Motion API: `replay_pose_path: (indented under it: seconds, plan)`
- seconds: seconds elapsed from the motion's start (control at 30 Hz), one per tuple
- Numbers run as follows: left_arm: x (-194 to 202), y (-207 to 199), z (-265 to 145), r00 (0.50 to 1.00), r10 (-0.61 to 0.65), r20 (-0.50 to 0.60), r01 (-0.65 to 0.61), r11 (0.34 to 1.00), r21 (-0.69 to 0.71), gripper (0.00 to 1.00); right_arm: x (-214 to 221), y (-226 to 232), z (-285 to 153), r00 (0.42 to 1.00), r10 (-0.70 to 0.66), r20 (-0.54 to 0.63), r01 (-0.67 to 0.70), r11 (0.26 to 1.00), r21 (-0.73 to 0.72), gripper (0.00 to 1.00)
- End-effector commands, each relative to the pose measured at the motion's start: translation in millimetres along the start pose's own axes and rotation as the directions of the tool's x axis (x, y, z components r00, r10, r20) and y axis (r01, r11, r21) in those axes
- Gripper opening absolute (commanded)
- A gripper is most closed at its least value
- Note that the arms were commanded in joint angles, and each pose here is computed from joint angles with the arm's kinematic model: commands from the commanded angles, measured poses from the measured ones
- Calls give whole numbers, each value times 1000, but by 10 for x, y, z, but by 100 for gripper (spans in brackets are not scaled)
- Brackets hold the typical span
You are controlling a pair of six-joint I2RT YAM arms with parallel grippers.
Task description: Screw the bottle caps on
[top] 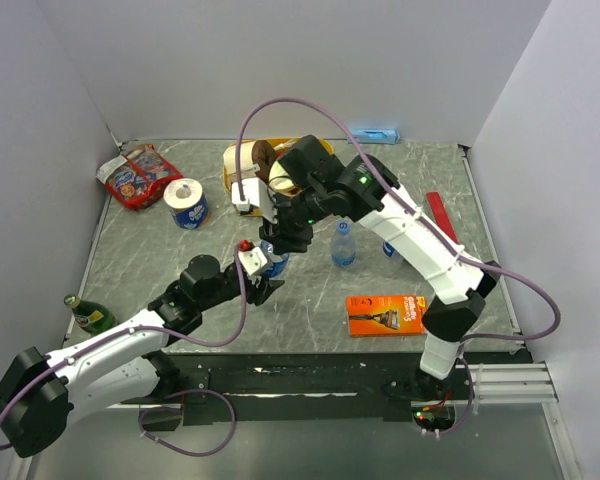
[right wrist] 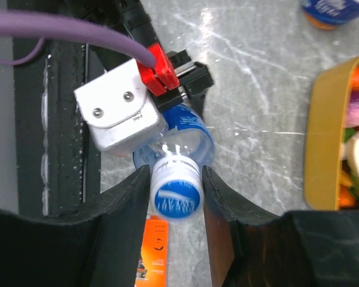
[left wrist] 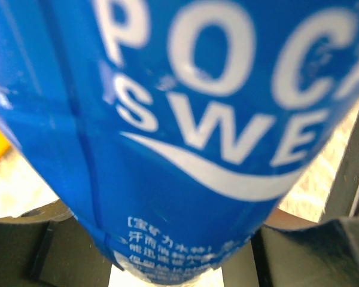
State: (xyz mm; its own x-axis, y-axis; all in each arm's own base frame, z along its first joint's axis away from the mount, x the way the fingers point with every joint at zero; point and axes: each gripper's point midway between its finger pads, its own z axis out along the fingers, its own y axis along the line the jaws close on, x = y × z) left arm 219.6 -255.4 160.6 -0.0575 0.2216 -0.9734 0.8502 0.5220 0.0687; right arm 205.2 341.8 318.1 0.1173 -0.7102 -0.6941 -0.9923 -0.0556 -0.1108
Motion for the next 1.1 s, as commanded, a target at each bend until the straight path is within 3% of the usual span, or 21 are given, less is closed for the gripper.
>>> replay_pose_path:
  seconds: [0.0,0.4,0.47,0.57,0.83,0.93,1.07]
  plan:
    - [-595,139,-22,976,65,205,-53,996,-67,1,233,243,11,992,57,-115,-70,991,-111,49]
    - [-435,99,-1,985,53,164,-46,998,-46,1,244,255,-116,995,35,-96,-43,995,-87,66]
    - [-415,97,5,987,55,154,-49,998,-43,1,206,250,-182,997,40,-69,-44,997,-69,84]
    - [-391,94,12,987,60,147,-55,998,-41,1,199,243,-277,997,60,-42,-62,997,-50,99]
    - [-333,49,17,990,66,128,-65,998,-13,1,472,282,-578,988,143,-55,-145,989,-34,99]
    - [-233,-34,3,990,100,102,-104,994,35,1,569,187,-849,997,66,-37,-64,997,42,99]
    - [-65,-215,-36,973,220,75,-229,960,158,1,372,115,-1121,969,-246,17,243,964,105,99]
